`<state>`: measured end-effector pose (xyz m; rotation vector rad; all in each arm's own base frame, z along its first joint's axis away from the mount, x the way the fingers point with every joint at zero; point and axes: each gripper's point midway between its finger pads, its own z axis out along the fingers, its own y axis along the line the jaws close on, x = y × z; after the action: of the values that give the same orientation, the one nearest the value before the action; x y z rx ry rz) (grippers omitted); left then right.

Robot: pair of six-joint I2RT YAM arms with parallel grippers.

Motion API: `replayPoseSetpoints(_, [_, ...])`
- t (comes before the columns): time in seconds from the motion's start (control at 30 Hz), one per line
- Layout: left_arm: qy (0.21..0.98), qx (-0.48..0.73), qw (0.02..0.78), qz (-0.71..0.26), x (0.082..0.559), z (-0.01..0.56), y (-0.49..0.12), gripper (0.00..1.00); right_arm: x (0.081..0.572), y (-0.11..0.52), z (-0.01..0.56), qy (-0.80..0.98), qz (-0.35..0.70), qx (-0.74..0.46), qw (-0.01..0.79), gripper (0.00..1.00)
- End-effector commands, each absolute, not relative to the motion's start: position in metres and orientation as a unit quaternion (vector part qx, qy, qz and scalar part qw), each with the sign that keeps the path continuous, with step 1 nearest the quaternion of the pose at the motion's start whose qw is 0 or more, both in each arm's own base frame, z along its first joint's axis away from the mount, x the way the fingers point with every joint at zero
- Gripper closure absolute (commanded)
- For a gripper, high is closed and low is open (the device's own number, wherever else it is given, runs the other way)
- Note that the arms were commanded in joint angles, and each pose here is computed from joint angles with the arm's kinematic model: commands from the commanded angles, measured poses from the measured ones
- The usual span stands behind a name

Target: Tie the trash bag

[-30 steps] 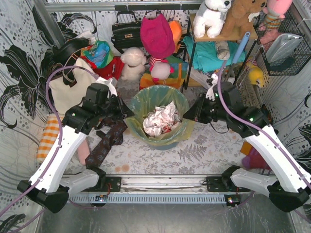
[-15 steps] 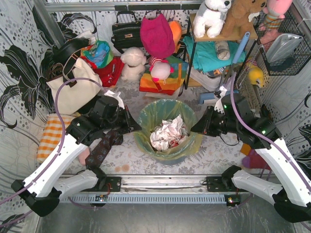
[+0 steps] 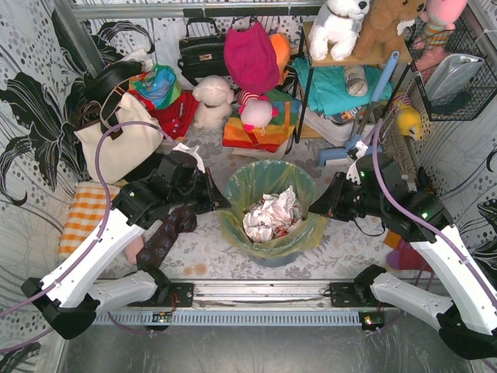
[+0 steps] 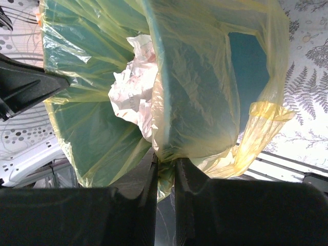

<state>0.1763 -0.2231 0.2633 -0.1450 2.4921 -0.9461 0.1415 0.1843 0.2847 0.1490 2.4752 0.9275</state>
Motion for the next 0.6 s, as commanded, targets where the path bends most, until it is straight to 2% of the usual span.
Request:
replayPoseSetpoints(0.0, [0.858,-0.012,0.252,-0.448,0.17,0.322,-0.255,0.93,0.153,0.188,0.266,0.916,0.316,0.051,0.241,0.97])
replayPoseSetpoints(0.07, [0.858,-0.014,0.259,-0.444,0.172,0.324,-0.253,0.86,0.156,0.19,0.264,0.917,0.312,0.048,0.243,0.93])
replayPoseSetpoints(0.23, [0.856,-0.018,0.286,-0.429,0.182,0.331,-0.248,0.62,0.165,0.193,0.259,0.919,0.304,0.045,0.248,0.78])
replayPoseSetpoints(0.3, [0.858,-0.019,0.291,-0.422,0.186,0.331,-0.248,0.56,0.167,0.194,0.259,0.917,0.306,0.046,0.251,0.71])
replayPoseSetpoints(0.43, [0.861,-0.017,0.294,-0.415,0.191,0.331,-0.25,0.52,0.175,0.191,0.266,0.913,0.3,0.052,0.273,0.6])
replayPoseSetpoints(0.57, [0.868,-0.023,0.305,-0.391,0.195,0.329,-0.243,0.52,0.181,0.188,0.279,0.905,0.3,0.058,0.297,0.55])
